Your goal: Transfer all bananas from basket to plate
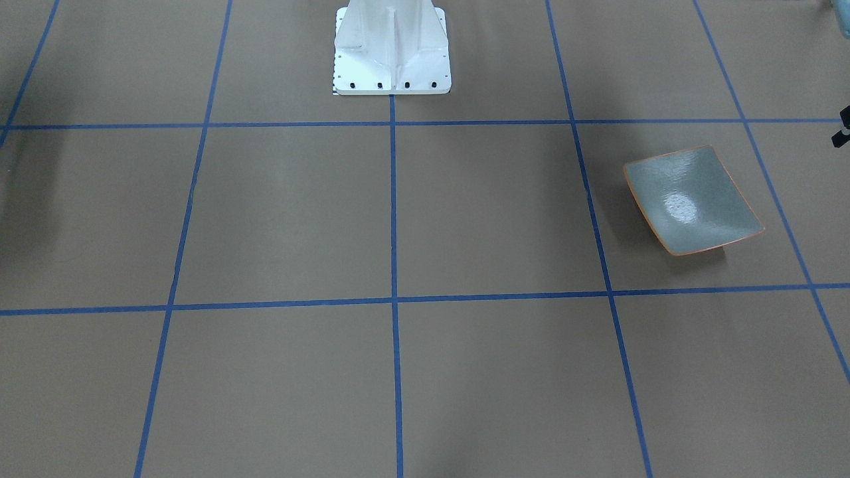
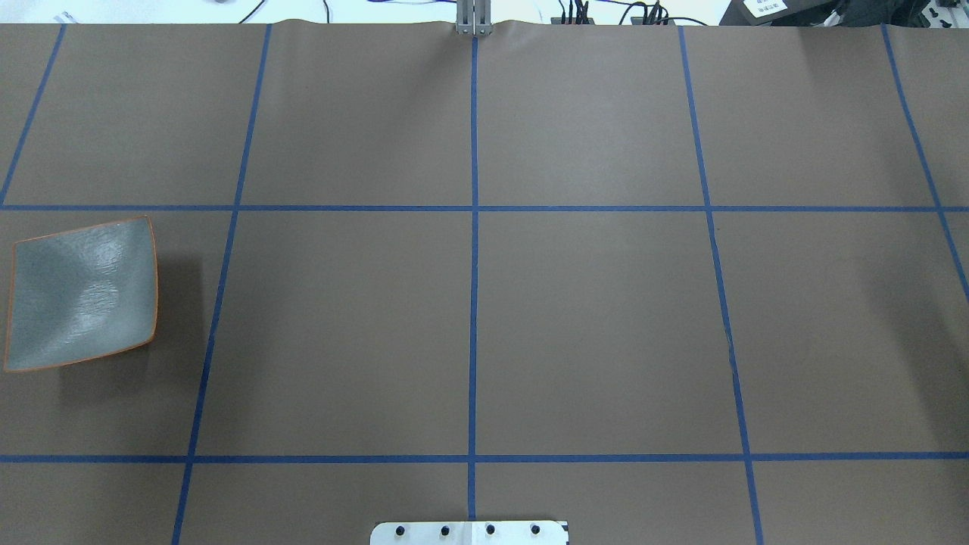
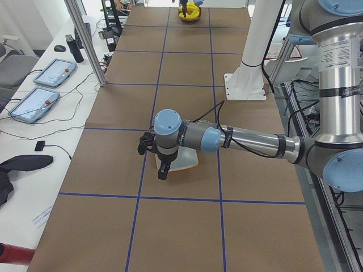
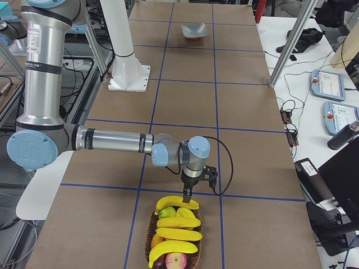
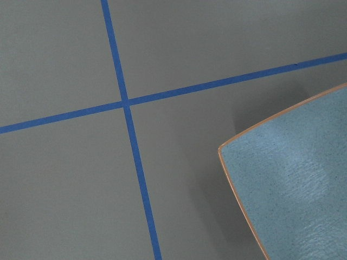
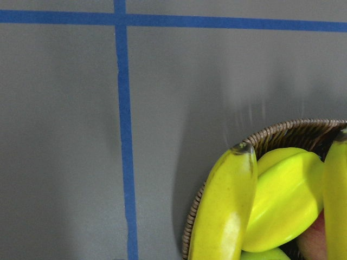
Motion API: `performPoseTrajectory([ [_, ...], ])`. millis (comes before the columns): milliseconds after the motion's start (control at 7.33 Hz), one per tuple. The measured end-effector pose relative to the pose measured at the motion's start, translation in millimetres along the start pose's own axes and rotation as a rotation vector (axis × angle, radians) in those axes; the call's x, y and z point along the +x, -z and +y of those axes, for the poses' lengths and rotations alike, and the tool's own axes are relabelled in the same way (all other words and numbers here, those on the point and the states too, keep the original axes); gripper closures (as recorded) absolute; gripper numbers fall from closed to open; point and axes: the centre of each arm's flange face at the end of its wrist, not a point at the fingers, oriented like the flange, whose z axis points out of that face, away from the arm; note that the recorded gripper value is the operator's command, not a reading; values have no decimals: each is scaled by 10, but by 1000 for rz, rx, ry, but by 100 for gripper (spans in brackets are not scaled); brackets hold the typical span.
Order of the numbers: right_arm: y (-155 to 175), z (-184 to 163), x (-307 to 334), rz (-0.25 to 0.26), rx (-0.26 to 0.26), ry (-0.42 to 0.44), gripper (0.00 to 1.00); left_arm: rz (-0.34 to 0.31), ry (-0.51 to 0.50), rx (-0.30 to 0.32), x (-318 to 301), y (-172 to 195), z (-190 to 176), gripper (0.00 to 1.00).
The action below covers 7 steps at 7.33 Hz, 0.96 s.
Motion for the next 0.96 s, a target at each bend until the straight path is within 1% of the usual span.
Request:
performPoseTrajectory([
  [410,-135,56,69,2,-25,-6,11,0,-1,1,8,7,0,1],
  [819,-187,114,58,-29,-46,-7,12,0,-1,2,7,14,5,1],
  [956,-227,165,81,-32,-55,-6,15,0,-1,3,8,16,6,1],
])
